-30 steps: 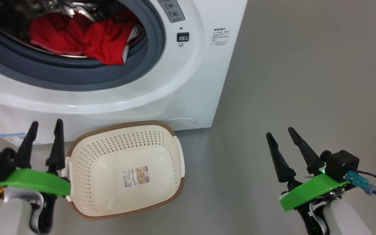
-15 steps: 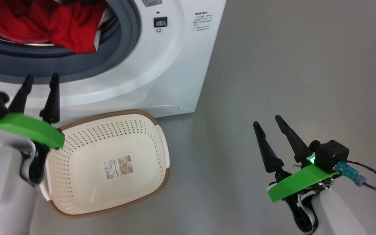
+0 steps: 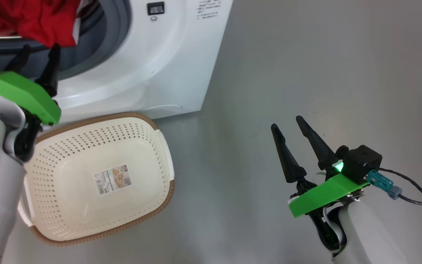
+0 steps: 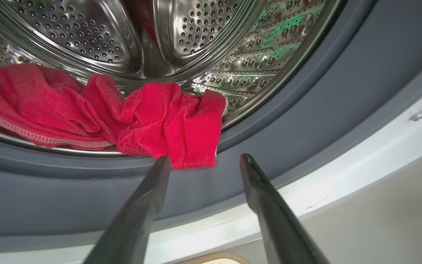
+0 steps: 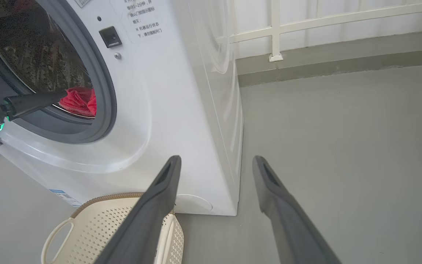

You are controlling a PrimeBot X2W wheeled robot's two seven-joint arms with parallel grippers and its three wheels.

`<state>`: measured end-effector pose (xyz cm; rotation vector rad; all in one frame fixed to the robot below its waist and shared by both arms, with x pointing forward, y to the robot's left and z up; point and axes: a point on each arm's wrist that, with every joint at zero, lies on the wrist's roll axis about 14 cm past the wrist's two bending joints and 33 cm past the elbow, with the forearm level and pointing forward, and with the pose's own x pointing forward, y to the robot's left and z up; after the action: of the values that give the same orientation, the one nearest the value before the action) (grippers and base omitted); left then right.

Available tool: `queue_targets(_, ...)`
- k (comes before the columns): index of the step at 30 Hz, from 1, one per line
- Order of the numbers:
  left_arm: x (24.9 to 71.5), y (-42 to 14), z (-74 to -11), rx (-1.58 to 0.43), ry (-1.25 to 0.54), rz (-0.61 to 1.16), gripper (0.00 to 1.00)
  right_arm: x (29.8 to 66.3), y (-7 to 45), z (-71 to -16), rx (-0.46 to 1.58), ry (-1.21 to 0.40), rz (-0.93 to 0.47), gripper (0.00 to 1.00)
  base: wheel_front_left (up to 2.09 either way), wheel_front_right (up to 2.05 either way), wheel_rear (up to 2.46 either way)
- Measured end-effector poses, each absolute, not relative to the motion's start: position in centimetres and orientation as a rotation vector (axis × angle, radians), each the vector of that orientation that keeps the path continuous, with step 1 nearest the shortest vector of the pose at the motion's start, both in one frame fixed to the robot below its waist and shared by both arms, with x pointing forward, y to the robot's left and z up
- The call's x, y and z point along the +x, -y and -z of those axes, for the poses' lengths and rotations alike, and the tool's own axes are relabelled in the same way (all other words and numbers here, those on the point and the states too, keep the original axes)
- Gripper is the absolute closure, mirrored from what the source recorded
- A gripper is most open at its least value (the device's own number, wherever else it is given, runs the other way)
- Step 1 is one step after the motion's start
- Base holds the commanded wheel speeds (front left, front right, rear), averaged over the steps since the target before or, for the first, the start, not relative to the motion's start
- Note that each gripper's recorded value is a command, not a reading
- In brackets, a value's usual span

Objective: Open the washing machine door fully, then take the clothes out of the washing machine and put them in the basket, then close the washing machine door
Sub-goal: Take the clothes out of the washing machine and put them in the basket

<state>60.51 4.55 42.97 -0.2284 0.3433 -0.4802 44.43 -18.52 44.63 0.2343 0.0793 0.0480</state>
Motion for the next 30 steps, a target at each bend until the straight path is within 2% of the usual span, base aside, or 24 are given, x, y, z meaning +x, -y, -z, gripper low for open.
queue_targets(17, 63.5, -2.7, -39.3, -0.101, -0.493, 0.545, 0.0, 44.7, 19.2, -43.2, 0.231, -0.115, -0.026, 0.0, 0.0, 0.0, 0.0)
queue_targets(30, 65.0, -3.6, -37.3, -0.038, -0.536, 0.533, 0.0, 44.4, 19.6, -42.4, 0.227, -0.14, -0.016, 0.0, 0.0, 0.0, 0.0)
